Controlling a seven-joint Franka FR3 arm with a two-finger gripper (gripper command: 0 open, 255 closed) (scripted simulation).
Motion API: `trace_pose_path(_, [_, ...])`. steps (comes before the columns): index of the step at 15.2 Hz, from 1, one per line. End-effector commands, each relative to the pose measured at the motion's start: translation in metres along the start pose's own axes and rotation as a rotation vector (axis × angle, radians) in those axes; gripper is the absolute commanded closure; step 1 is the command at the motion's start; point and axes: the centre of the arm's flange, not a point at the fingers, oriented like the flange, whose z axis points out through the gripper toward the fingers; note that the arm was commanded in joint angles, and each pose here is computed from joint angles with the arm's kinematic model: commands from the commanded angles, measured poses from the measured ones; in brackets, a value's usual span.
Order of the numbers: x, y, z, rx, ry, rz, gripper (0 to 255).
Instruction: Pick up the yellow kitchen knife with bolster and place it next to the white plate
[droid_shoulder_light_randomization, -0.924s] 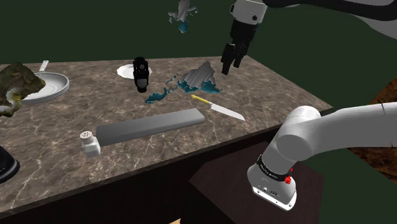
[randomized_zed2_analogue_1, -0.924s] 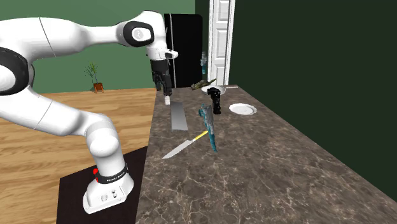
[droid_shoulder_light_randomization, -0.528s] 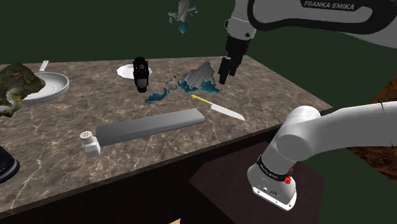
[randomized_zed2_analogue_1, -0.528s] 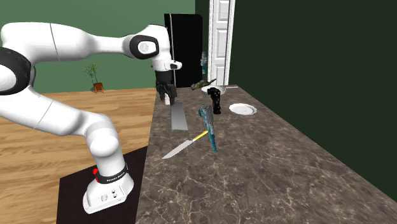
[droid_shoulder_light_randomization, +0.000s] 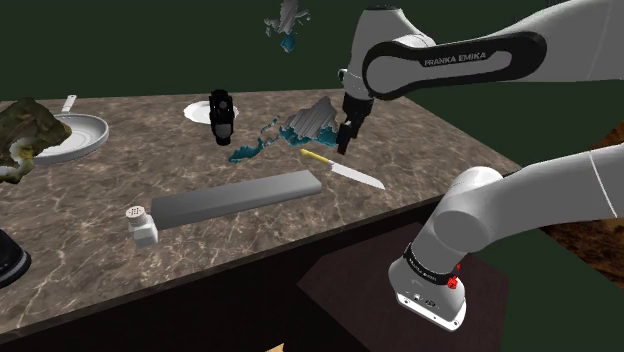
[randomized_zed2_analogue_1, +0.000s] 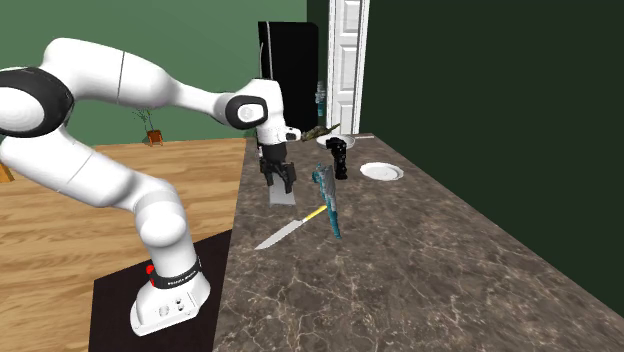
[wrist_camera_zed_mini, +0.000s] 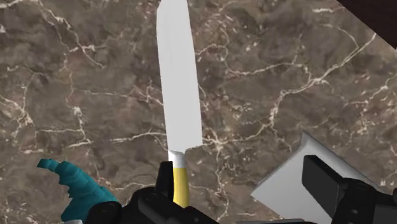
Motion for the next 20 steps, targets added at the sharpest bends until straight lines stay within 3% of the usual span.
trace_pose_path(1, [0.008,0.007,0.023,-0.015,-0.001,-0.029,0])
trace_pose_path(6, [0.023,0.026,0.083,-0.05,-0.007,-0.097,0])
trace_pose_path(14, [0.024,0.029,0.125,-0.051,-0.008,-0.1,0])
trace_pose_path(20, [0.024,0.029,0.125,-0.051,-0.008,-0.1,0])
